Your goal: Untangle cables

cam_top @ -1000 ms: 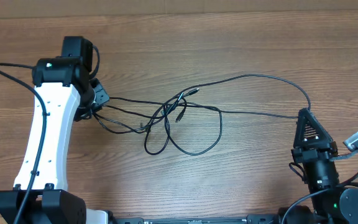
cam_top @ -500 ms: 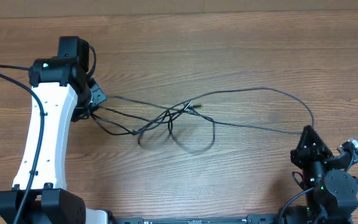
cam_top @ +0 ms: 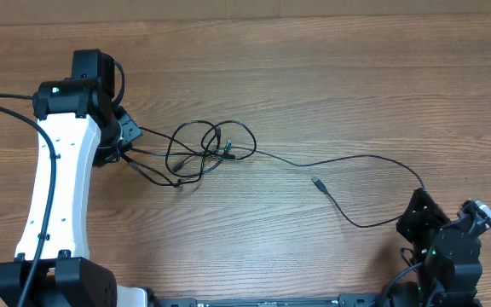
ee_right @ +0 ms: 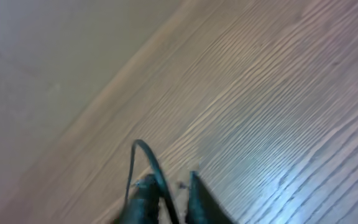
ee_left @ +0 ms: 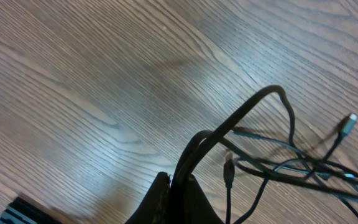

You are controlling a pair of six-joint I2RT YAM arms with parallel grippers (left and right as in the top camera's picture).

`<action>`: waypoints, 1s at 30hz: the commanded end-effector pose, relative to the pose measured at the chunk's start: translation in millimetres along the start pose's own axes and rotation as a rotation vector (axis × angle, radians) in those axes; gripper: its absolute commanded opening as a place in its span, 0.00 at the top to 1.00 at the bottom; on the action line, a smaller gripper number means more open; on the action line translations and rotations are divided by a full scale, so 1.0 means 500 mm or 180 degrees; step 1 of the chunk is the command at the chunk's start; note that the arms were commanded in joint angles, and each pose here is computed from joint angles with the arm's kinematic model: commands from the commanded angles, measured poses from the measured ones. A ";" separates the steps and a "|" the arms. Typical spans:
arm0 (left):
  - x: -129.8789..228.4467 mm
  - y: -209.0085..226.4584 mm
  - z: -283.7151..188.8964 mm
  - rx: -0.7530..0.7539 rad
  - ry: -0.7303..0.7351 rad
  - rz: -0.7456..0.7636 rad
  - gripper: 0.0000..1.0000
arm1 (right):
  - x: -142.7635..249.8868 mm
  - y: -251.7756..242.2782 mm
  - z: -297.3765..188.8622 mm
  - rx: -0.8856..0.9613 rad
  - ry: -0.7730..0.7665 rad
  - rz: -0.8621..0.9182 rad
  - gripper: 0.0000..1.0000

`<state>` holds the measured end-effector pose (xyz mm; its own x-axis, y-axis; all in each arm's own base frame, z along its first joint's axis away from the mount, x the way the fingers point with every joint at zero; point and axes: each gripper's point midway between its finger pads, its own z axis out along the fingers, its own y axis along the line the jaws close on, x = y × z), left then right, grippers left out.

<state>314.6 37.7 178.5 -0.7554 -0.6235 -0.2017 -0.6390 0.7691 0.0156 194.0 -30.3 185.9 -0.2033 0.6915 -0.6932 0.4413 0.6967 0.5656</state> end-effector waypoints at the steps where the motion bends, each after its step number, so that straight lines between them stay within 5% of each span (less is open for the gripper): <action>1: -0.002 -0.012 -0.013 0.0124 -0.0006 -0.0073 0.96 | 0.003 0.020 -0.012 -0.0170 0.0088 0.0000 0.62; 5: 0.006 -0.024 -0.014 0.0141 -0.0004 -0.0004 0.96 | 0.029 0.011 -0.013 -0.0135 0.0273 -0.0031 0.26; 9: 0.014 -0.044 -0.017 0.0182 -0.0027 0.0094 0.96 | 0.057 0.007 -0.016 -0.0149 0.0498 -0.0053 0.12; 30: 0.160 -0.253 -0.062 0.0838 -0.0074 0.1110 0.96 | 0.149 0.064 -0.052 -0.0765 0.1346 -0.0075 0.07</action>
<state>330.8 -87.8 182.7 -0.9043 -0.3531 -0.2397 -0.3357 0.9354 -0.1112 172.1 41.3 153.3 -0.5561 0.6754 -0.4844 0.2819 0.7015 0.6545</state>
